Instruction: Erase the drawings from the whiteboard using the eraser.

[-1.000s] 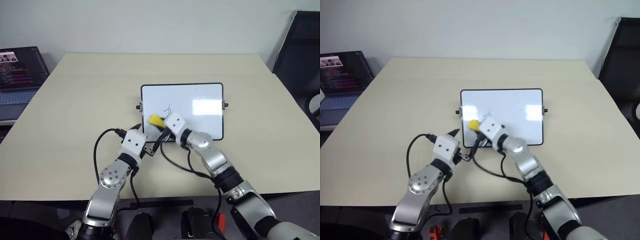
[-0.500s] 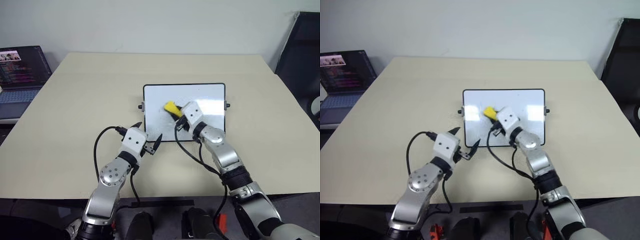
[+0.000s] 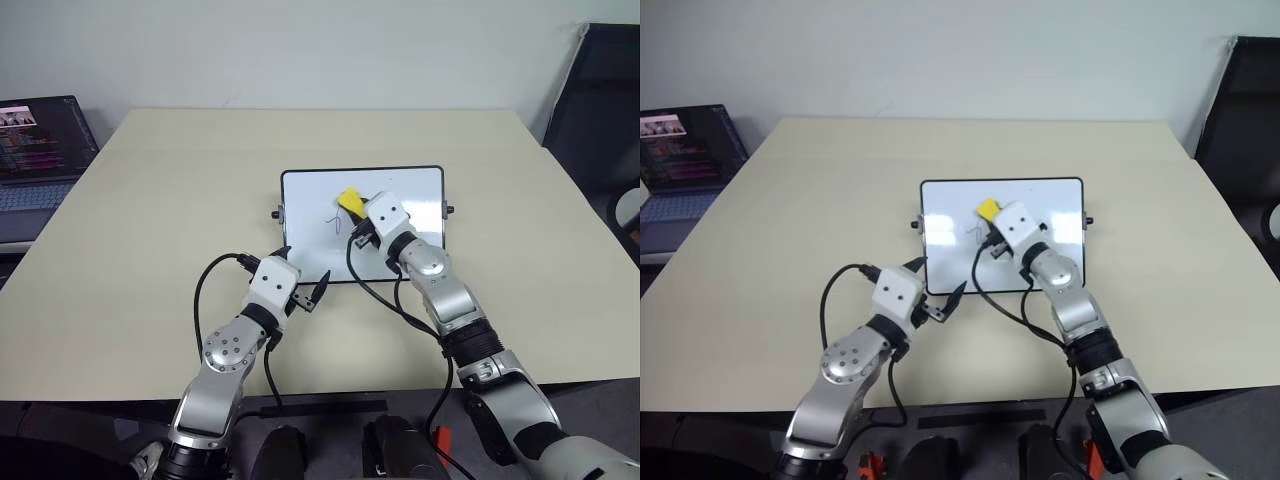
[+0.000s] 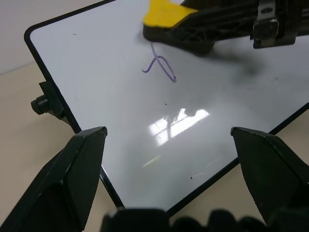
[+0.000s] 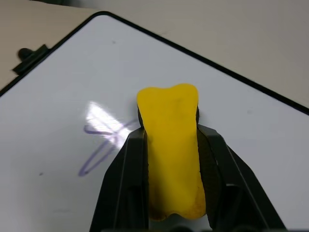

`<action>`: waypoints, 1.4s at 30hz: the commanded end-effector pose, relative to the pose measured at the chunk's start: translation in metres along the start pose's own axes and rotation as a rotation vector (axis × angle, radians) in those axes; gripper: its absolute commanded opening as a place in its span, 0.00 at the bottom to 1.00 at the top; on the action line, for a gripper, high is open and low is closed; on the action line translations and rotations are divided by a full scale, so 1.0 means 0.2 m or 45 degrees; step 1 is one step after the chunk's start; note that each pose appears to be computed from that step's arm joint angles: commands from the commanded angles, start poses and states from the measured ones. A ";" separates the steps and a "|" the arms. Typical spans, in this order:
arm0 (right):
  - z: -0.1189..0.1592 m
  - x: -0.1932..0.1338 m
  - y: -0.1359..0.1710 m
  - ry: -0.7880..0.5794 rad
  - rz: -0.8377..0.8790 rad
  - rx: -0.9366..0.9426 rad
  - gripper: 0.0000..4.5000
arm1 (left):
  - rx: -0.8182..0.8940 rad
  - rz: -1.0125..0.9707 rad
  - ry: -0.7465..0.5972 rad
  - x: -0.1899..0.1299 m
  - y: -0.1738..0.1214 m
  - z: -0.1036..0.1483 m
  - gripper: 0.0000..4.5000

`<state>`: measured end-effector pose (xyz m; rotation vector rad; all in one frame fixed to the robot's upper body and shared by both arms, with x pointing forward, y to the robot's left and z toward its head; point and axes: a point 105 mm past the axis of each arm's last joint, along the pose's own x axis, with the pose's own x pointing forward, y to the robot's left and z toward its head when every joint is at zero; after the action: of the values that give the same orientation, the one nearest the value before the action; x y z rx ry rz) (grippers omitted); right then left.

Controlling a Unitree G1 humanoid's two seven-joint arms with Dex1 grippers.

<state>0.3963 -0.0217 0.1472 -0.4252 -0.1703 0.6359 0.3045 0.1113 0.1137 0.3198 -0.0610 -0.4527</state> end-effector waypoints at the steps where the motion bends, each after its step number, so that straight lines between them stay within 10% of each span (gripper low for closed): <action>1: -0.04 -0.02 0.10 0.037 0.113 0.016 0.23 | 0.012 0.020 -0.059 -0.01 0.01 0.06 1.00; 21: 0.04 -0.13 -0.19 -0.087 -0.153 0.044 0.23 | -0.003 -0.007 -0.062 0.01 -0.01 0.05 1.00; 42: -0.10 -0.17 0.09 0.072 0.194 -0.016 0.23 | -0.005 -0.023 -0.064 0.03 -0.02 0.05 1.00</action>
<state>0.3628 -0.0286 0.1156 -0.4670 -0.0783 0.8022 0.3061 0.1099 0.1101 0.3120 -0.0538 -0.4603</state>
